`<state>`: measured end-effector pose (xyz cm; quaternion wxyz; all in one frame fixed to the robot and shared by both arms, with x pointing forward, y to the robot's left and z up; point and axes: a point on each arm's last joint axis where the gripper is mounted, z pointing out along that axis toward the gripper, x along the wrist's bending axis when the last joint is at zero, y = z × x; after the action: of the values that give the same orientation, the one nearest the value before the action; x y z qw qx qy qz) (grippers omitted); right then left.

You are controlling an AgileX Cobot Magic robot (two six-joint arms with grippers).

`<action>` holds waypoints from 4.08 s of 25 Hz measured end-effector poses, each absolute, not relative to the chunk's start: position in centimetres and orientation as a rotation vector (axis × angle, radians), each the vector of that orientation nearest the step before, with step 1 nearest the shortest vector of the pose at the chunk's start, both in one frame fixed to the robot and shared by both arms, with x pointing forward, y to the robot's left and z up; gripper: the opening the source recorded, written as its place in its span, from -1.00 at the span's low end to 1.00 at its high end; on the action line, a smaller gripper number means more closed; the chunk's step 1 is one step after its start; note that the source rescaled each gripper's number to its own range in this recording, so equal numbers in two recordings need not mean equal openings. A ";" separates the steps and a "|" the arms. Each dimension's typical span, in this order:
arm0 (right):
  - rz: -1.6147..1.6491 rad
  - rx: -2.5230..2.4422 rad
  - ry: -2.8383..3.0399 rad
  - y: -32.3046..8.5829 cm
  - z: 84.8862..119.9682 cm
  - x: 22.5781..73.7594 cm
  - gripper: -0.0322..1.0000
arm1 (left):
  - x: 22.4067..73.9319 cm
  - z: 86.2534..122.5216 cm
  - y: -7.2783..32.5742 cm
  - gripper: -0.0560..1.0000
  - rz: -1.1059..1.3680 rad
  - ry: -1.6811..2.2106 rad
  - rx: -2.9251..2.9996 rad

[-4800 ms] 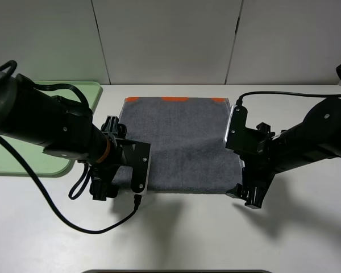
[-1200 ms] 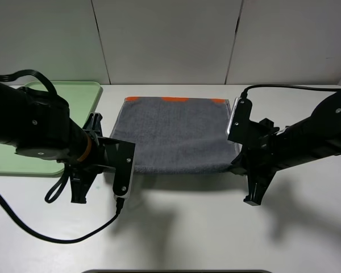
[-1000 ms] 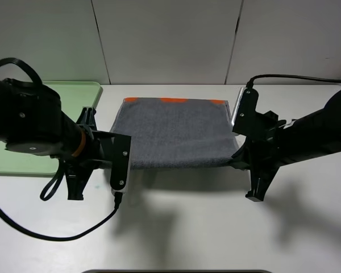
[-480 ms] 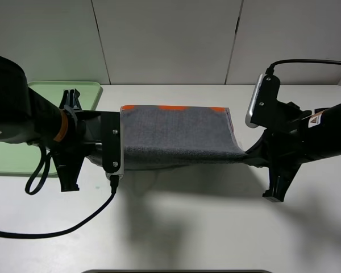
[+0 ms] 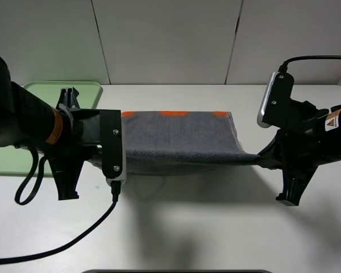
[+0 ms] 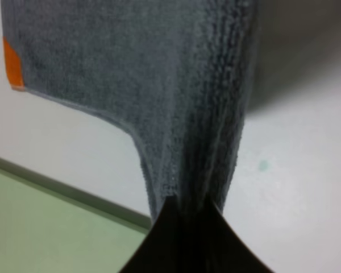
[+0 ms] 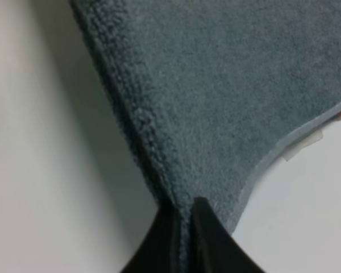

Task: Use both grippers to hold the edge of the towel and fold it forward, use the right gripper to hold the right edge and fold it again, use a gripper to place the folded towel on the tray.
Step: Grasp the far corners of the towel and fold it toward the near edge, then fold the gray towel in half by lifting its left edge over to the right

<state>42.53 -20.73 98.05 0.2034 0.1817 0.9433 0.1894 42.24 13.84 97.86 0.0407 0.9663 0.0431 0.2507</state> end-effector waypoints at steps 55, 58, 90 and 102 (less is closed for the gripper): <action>0.537 0.690 2.449 -17.7 94.8 58.0 -0.94 | 60.3 92.6 13.0 -0.89 0.802 0.483 3.019; 0.538 0.687 2.446 -17.7 94.8 58.1 -0.94 | 60.4 92.6 13.0 -0.89 0.803 0.482 3.018; 0.590 0.671 2.350 -17.5 95.4 58.7 1.00 | 61.0 92.9 12.5 0.85 0.887 0.374 2.948; 0.598 0.692 2.346 -17.5 95.4 58.7 1.00 | 60.9 92.9 12.6 0.85 0.876 0.436 2.951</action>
<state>58.71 -17.54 95.44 0.3068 0.2617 0.8868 0.2259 60.91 12.63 92.89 0.0161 0.9491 0.1403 0.2817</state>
